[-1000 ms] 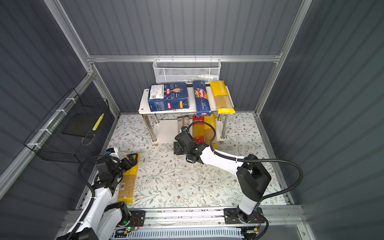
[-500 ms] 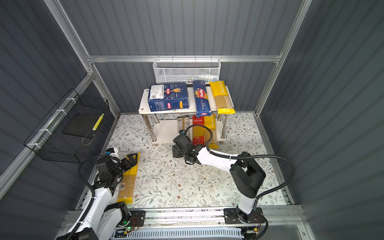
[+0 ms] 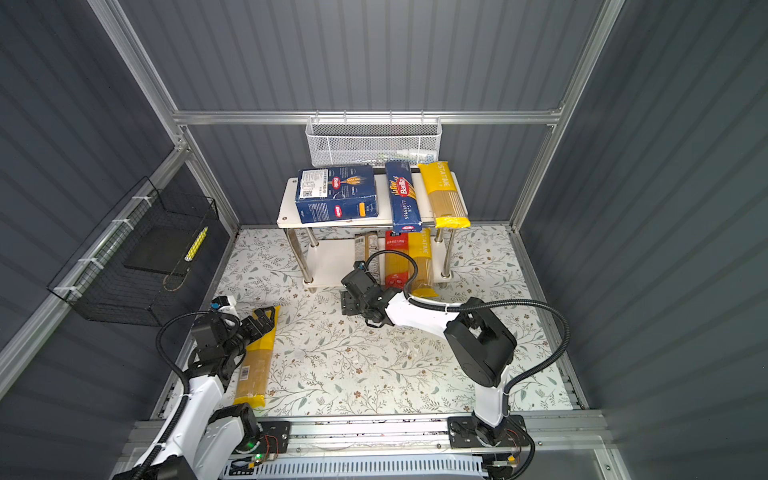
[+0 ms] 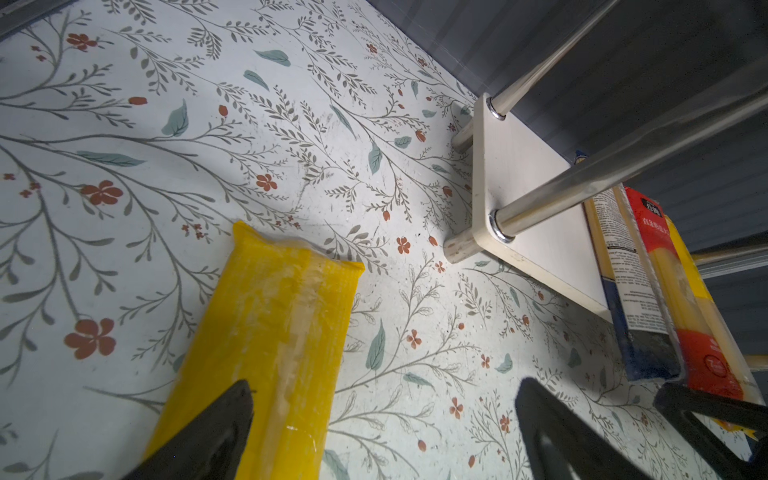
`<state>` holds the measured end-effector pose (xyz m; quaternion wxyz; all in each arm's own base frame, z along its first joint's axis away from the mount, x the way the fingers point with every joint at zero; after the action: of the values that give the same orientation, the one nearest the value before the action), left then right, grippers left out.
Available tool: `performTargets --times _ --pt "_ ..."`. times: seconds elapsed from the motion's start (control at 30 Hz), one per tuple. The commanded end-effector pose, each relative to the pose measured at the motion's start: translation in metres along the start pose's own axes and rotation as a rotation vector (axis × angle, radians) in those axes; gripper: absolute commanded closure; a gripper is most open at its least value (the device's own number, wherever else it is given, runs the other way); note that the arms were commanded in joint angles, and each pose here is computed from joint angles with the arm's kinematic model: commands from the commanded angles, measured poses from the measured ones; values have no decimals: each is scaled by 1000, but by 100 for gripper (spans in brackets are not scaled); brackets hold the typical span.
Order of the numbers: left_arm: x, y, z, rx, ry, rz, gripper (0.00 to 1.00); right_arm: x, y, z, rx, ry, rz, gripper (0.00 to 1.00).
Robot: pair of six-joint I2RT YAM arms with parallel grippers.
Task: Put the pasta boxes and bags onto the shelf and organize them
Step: 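Open the right gripper and move it toward the yellow-topped bag on the table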
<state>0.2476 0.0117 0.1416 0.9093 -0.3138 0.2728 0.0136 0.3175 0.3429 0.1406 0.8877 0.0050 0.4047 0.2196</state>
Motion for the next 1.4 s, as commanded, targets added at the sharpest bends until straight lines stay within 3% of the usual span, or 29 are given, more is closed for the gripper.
performTargets --times 0.0,0.3,0.6,0.73,0.8,0.9,1.03,1.37 --pt "0 5 -5 -3 14 26 0 2 4 10 -17 -19 4 24" --pt "-1 5 -5 -3 13 27 0 -1 5 11 -21 -2 22 22" --pt "-3 6 -3 -8 -2 43 0 -61 53 -43 -145 43 138 20" --pt "-20 24 5 -59 -43 257 0 -78 73 -66 -185 58 227 18" --pt "-32 18 17 -55 -35 304 0 -80 81 -72 -211 63 256 18" --pt "-39 6 29 -68 38 321 0 -79 91 -77 -182 80 318 17" --pt "-31 15 8 -135 136 344 0 -69 107 -85 -80 83 430 17" --pt "-23 45 -6 -194 150 524 0 -41 132 -98 43 128 441 12"
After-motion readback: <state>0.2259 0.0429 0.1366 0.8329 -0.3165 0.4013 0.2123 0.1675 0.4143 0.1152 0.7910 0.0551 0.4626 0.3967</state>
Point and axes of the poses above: each gripper's point midway between its finger pads, its own x axis out along the fingers, its own y axis along the line the jaws close on, z = x × y, the point moved 5 cm from there along -x, back along the fingers, and after that the axes turned 6 degrees about -x, right-handed, at the moved point
